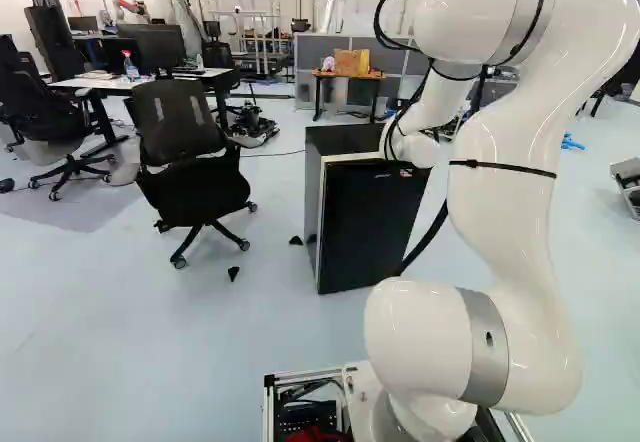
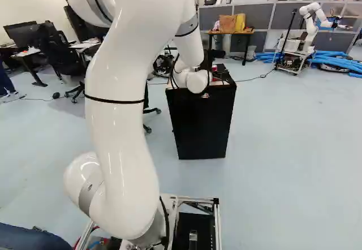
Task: Grab a drink from the fridge
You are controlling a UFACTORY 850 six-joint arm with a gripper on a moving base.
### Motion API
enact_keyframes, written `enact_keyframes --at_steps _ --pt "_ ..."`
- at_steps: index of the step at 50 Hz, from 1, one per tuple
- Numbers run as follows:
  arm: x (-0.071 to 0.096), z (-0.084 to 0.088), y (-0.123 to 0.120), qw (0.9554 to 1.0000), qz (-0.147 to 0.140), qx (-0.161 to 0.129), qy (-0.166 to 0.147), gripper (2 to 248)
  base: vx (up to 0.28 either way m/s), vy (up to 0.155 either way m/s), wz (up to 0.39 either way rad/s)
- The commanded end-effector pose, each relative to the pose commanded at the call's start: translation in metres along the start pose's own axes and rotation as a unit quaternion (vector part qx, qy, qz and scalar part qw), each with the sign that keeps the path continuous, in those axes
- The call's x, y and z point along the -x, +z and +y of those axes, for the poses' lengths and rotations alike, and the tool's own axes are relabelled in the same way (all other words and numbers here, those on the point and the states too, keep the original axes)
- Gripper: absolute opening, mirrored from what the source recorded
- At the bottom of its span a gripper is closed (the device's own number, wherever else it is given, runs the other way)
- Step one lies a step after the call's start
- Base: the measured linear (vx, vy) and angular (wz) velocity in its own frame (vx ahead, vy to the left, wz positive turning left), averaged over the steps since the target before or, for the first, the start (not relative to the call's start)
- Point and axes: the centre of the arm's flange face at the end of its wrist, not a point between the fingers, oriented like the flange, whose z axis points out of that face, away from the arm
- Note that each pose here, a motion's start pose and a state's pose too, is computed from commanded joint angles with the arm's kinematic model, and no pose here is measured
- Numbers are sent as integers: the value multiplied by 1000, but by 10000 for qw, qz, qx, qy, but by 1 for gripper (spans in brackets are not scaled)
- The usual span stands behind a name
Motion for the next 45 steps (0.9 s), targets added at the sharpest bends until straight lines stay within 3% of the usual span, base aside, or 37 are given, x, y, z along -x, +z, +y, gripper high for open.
enact_keyframes --at_steps 14,45 --pt "14 1 4 9999 -121 1 11 247 0 0 0" --pt "14 -3 23 10000 -57 -43 -4 247 0 0 0"
